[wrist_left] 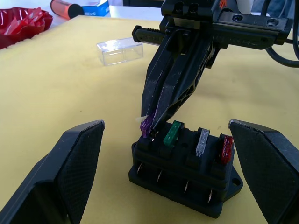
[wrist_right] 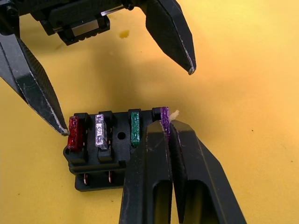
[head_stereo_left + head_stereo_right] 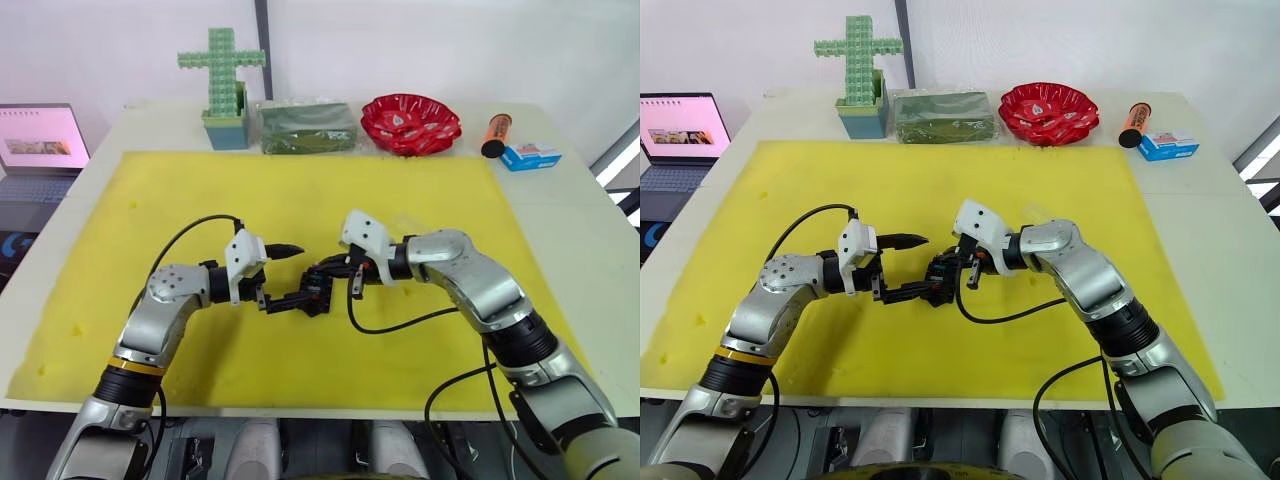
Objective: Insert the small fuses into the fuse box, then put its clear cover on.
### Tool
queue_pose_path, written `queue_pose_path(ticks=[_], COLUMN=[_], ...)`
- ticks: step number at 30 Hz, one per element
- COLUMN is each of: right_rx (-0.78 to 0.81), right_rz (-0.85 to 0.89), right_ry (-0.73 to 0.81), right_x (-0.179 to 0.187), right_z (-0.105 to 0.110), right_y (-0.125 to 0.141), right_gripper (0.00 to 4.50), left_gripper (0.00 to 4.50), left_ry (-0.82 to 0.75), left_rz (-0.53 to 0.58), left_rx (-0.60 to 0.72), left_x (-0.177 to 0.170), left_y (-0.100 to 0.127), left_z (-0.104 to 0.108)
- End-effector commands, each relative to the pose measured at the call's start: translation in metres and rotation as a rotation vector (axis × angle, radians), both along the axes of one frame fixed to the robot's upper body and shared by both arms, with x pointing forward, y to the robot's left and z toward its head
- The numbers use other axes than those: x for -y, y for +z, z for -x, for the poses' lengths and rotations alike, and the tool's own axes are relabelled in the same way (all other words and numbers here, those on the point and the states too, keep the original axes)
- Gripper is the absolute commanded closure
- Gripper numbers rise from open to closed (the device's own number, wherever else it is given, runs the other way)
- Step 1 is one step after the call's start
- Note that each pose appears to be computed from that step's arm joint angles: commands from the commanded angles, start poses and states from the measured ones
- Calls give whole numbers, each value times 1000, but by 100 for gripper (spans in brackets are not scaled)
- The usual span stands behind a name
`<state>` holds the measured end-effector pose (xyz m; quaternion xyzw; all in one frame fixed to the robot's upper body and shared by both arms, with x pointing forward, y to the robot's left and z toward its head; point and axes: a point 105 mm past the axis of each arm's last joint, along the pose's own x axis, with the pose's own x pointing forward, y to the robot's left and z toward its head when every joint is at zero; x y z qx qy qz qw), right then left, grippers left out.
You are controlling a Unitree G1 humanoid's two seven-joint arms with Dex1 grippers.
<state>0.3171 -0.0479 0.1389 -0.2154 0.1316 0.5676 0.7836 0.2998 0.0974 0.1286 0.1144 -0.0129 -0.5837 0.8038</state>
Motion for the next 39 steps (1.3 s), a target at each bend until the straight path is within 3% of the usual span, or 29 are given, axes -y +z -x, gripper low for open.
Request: queue_pose_path(ticks=[1,14,24,39], right_rx=[23,52,97,57], right_rz=[-21,15,-49,-36], right_ry=[23,56,52,75], right_x=[-6,-3,-2,-3], right_z=[2,4,-2,7], right_y=[8,8,36,26], right_gripper=[449,449,449,449], left_gripper=[0,0,0,0], left_ry=[-4,-1,1,-2], left_rz=[4,2,0,-1], left_rx=[45,48,49,47], left_x=[0,-1,-1,-1], left_y=[10,10,10,9], left_z=[2,2,2,3])
